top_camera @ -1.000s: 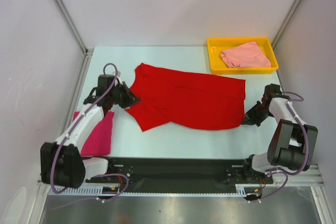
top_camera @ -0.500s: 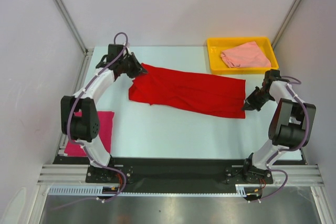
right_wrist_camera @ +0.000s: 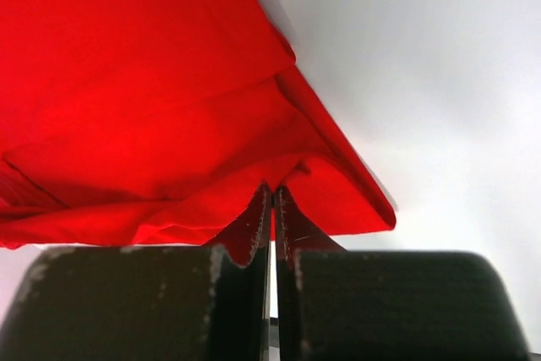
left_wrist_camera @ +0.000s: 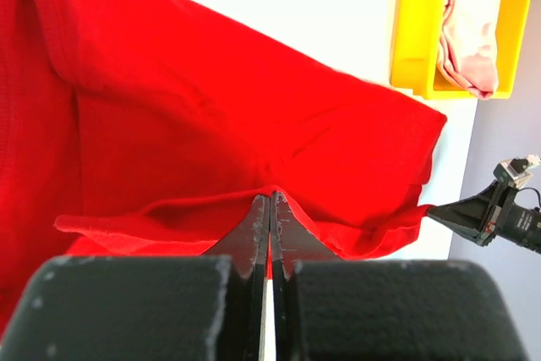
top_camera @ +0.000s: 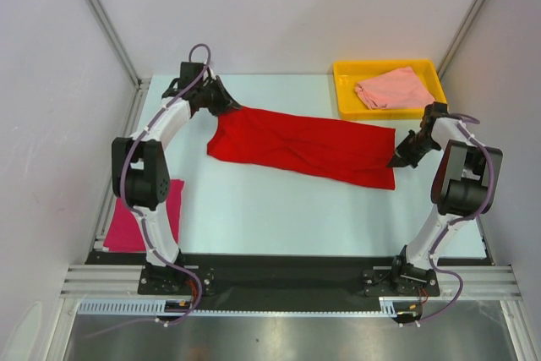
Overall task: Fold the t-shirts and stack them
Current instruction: Fold the tshirt
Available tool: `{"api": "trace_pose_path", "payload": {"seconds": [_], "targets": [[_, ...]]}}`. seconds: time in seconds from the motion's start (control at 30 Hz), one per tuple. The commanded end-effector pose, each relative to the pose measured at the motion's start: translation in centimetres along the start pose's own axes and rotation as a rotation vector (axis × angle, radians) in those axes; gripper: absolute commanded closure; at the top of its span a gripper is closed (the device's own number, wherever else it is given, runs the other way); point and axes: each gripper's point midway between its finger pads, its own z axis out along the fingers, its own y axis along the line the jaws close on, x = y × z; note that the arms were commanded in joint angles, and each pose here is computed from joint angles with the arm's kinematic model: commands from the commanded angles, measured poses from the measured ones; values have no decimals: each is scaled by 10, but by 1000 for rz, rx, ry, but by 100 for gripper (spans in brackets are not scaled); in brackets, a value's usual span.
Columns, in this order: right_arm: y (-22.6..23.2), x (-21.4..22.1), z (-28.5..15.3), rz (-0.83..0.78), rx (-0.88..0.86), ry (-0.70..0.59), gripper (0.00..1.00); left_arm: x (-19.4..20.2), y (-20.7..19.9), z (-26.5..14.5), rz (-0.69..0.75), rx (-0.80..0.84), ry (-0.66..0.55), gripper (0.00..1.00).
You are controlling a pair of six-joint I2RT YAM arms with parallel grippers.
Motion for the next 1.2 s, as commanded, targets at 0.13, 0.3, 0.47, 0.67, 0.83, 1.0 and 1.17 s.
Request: {"api": "trace_pose_path", "payload": {"seconds": [0.13,0.3,0.47,0.67,0.83,1.0,1.17], "targets": [[2,-16,1,24,6,-17,100,-27,-4,2,23,40,-38,100],[2,-24,4,41,-1,-13,100,-28,5,7,7,29,-34,100],[-1,-32,7,47,15,-10,100,-29,8,13,-2,28,-30,100],[-2,-36,11,51,11,-7,100,-28,11,20,-17,30,-22,100],[4,-40,15,45,4,0,100,-30,11,23,-21,31,-23,100],[-1,-44,14,55,25,-16,100,-31,16,25,-28,10,-24,100],[-3,-46,16,64,18,-5,100,-32,22,26,-37,-5,-27,100]]}}
